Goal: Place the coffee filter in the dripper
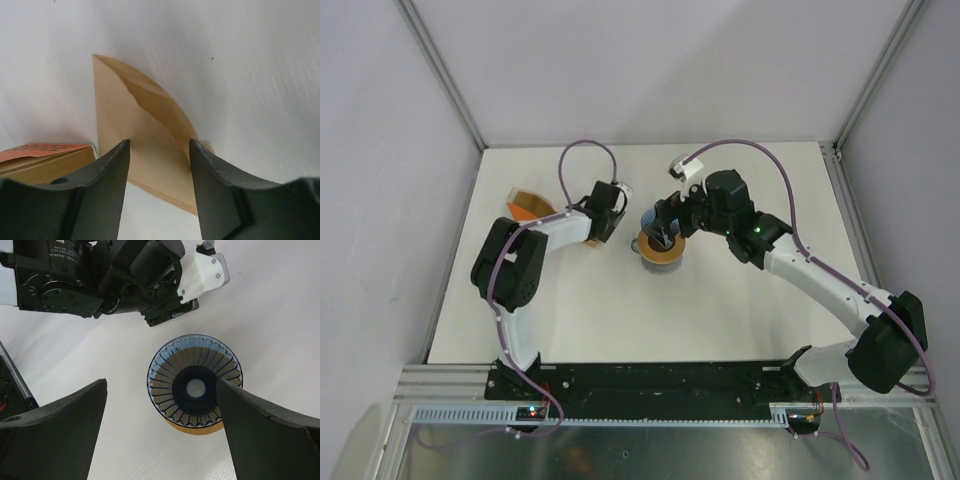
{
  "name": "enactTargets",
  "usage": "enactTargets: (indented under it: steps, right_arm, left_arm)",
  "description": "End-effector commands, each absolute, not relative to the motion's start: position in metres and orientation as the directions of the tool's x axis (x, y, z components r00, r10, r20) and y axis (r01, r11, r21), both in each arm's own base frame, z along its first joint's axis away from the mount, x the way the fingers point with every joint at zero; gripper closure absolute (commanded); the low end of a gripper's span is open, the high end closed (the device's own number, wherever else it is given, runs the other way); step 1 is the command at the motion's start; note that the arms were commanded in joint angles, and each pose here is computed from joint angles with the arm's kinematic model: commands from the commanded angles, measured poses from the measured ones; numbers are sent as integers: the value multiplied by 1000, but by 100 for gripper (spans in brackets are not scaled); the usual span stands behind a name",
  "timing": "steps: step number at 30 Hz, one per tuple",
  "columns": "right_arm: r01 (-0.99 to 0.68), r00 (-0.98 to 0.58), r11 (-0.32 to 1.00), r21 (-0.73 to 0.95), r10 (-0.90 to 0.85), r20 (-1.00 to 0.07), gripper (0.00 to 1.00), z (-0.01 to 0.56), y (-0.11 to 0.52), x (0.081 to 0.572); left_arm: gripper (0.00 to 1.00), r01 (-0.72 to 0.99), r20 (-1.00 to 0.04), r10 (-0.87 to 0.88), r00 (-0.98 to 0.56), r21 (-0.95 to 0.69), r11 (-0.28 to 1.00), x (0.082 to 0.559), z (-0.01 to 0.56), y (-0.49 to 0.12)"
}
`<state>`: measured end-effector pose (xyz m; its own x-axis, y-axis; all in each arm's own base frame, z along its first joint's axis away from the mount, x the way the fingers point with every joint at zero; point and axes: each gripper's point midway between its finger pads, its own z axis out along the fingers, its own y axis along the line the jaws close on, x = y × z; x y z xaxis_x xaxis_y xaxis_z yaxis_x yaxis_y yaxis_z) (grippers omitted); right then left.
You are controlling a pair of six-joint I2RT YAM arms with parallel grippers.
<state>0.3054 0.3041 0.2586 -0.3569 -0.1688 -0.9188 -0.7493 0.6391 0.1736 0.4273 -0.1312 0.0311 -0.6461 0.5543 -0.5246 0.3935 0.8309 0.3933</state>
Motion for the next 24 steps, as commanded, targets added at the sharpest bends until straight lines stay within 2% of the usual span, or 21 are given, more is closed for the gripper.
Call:
enactTargets:
  steps: [1,4,8,15,24]
  right_arm:
    - [-766,-307,623,157,-141,-941,5,278,302,303]
    - [-767,-307,621,159,-139,-941,5,279,302,303]
    - [-770,-304,618,158,-138,-943,5,281,300,302]
    - [-772,-304,616,159,-138,-943,5,281,300,302]
    - [-718,-323,672,181,-92,-942,4,287,286,314]
  left_arm:
    - [47,375,-540,575,-615,442,815,431,43,-126]
    - [53,384,-519,596,-612,464,798,429,40,-122]
    - [67,384,-498,624,-602,505,773,430,41,-115]
    - [97,354,-505,660,-556,575,738,440,72,-108]
    - [100,277,-662,640,-389,579,767,450,187,-116]
